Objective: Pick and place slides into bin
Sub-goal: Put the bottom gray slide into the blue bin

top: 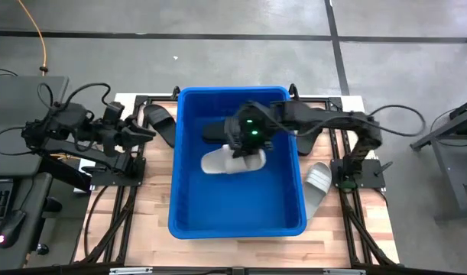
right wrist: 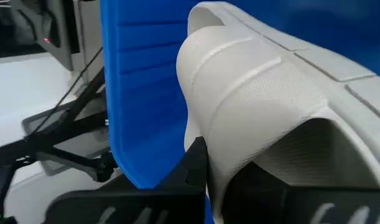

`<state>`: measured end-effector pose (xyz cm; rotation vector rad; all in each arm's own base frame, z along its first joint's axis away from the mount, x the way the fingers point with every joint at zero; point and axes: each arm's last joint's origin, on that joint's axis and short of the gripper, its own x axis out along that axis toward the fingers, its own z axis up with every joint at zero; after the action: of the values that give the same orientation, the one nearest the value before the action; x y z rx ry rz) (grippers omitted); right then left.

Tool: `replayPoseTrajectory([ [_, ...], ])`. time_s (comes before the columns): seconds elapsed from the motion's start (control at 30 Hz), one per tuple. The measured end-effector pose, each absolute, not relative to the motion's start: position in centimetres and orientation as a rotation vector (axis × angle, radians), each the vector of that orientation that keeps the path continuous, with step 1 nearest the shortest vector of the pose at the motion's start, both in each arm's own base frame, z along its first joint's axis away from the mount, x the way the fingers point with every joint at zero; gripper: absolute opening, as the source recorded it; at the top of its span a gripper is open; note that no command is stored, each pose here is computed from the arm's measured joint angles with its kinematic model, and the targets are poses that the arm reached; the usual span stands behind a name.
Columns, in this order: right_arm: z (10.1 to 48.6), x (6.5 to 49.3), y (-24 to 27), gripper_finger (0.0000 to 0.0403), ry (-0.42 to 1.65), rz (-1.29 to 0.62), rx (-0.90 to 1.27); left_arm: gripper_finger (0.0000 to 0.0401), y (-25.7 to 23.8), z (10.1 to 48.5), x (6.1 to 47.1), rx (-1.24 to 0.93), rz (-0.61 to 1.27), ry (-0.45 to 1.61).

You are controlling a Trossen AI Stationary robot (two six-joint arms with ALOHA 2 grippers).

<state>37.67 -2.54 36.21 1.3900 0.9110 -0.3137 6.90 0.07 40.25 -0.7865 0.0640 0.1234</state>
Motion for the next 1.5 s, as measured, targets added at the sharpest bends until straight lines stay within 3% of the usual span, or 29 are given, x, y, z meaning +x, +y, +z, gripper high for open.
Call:
replayPoseTrajectory([
  [0.2, 32.3, 40.9, -5.7, 0.0, 0.933, -0.295, 1.445, 0.0147, 0.1, 40.3, 6.8, -0.787, 0.126, 0.061],
  [0.57, 28.4, 41.8, -10.3, 0.0, 0.991, -0.382, 1.536, 0.0147, 0.0, 40.2, 7.0, -0.801, 0.121, 0.073],
  [0.97, 24.9, 43.0, -10.6, 0.0, 1.071, -0.446, 1.545, 0.0147, 0.0, 40.2, 7.1, -0.783, 0.115, 0.077],
  [1.5, 23.4, 42.5, -10.6, 0.0, 1.145, -0.587, 1.547, 0.0147, 0.0, 40.2, 7.1, -0.781, 0.116, 0.077],
])
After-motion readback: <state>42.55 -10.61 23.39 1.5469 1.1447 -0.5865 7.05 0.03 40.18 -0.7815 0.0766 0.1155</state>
